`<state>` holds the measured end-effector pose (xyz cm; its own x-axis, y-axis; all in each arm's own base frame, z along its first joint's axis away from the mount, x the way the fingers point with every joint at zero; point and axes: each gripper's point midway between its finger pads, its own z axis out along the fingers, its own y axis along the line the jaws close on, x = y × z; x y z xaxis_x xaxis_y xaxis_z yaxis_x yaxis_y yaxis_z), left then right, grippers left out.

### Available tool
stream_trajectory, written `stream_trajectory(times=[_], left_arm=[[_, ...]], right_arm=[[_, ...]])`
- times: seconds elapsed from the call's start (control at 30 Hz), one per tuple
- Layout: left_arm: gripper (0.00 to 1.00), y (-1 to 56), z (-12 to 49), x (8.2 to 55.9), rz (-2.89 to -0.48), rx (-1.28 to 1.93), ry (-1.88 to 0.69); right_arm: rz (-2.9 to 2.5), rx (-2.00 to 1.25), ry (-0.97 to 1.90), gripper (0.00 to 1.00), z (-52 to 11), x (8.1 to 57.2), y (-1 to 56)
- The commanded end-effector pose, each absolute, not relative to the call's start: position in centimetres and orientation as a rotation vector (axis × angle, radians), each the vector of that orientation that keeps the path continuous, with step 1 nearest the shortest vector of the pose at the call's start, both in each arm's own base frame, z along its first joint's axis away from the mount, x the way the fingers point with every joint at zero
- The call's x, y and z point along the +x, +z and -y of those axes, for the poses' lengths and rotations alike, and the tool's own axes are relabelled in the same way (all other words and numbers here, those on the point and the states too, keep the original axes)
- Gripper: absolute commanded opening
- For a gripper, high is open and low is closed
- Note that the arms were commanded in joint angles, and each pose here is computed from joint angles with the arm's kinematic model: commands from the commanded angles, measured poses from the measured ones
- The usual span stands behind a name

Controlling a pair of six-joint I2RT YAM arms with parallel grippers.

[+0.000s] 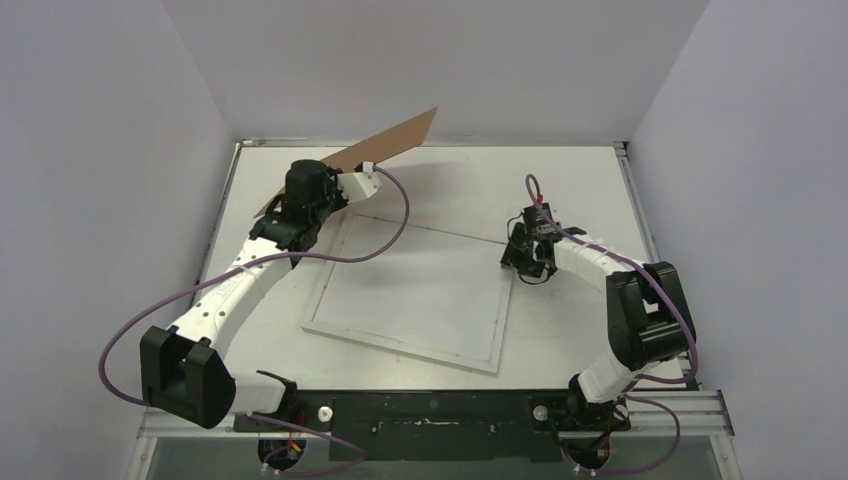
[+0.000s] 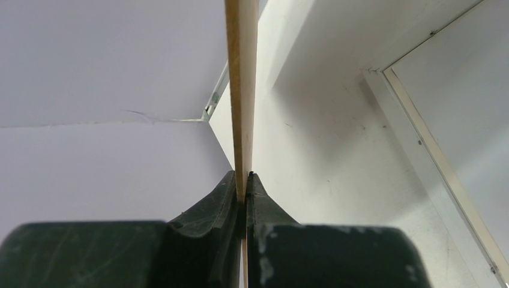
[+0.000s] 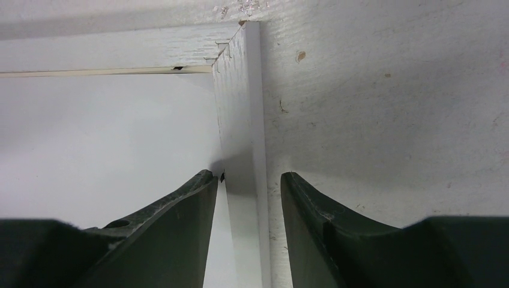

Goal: Put the photo into the frame

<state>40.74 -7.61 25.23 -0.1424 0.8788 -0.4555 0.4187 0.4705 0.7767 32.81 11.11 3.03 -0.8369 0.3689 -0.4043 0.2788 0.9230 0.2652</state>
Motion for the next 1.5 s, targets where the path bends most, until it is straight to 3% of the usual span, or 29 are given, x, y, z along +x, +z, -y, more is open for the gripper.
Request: stream_trajectory(times=[0.0, 0.33, 1.47], left_arm=[[0.00, 30.82, 7.97, 41.49, -1.625, 0.969, 0.608], [0.00, 30.69, 7.96, 41.26, -1.627, 0.973, 0.610], [0.00, 30.54, 7.68, 41.15, -1.620, 0.982, 0.634]], right_arm=[[-2.544, 0.470, 0.311, 0.44, -11.15, 34.11, 4.70], [-2.524, 0.484, 0.336, 0.41, -10.83, 34.54, 5.08], [-2.516, 0.507, 0.396, 0.09, -10.37, 34.26, 4.83]])
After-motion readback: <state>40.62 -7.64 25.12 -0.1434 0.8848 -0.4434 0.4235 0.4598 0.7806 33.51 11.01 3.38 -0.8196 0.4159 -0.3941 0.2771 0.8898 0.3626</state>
